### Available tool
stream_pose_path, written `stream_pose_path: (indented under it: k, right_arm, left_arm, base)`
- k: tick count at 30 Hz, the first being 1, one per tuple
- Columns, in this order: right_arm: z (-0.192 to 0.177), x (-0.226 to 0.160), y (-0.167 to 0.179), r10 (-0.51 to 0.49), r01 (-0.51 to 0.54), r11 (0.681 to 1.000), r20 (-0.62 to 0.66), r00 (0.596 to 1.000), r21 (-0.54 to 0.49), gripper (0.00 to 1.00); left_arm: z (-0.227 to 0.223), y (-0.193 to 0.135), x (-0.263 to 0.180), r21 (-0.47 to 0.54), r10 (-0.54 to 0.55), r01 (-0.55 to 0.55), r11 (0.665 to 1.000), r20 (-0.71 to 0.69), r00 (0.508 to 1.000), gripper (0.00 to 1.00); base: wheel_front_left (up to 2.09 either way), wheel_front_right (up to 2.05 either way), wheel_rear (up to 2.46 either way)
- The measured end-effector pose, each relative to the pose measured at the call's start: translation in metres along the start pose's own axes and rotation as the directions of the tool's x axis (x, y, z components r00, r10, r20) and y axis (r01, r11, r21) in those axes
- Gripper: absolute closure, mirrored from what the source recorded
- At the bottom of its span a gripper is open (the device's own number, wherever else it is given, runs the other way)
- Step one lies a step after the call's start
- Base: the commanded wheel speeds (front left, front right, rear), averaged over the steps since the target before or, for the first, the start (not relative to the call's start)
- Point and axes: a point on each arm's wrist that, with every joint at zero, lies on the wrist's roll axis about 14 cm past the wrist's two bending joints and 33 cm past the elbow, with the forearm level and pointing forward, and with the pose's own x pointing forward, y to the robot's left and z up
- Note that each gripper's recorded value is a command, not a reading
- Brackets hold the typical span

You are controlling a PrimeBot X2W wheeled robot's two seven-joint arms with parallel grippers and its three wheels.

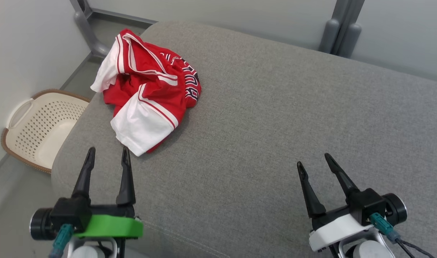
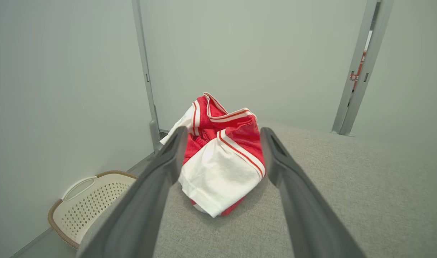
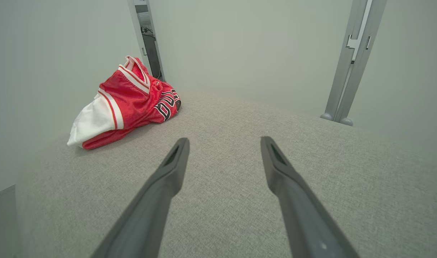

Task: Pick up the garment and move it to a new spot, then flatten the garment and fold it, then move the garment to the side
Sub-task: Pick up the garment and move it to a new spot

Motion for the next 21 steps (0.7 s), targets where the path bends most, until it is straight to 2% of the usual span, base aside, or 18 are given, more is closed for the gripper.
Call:
stream_pose_path:
  k: [10,14,21]
  right_arm:
    - [-0.034,0.02,-0.041,0.02,-0.023,0.998,-0.048,0.999,-0.062,0.0]
    - [-0.051,0.027,-0.057,0.021,-0.026,0.998,-0.064,0.998,-0.063,0.0]
    - [-0.089,0.018,-0.08,0.001,-0.008,0.999,-0.141,0.99,-0.053,0.0]
  left_arm:
    - [0.007,-0.022,0.107,0.036,-0.048,0.046,0.998,0.044,0.998,0.0]
    - [-0.015,-0.02,0.148,0.054,-0.027,0.028,0.998,-0.012,1.0,0.0]
    - [-0.094,-0.013,0.189,0.074,0.045,-0.028,0.997,-0.244,0.969,0.0]
  base:
    - [0.0,0.0,0.0]
    - [0.0,0.0,0.0]
    - [0.0,0.0,0.0]
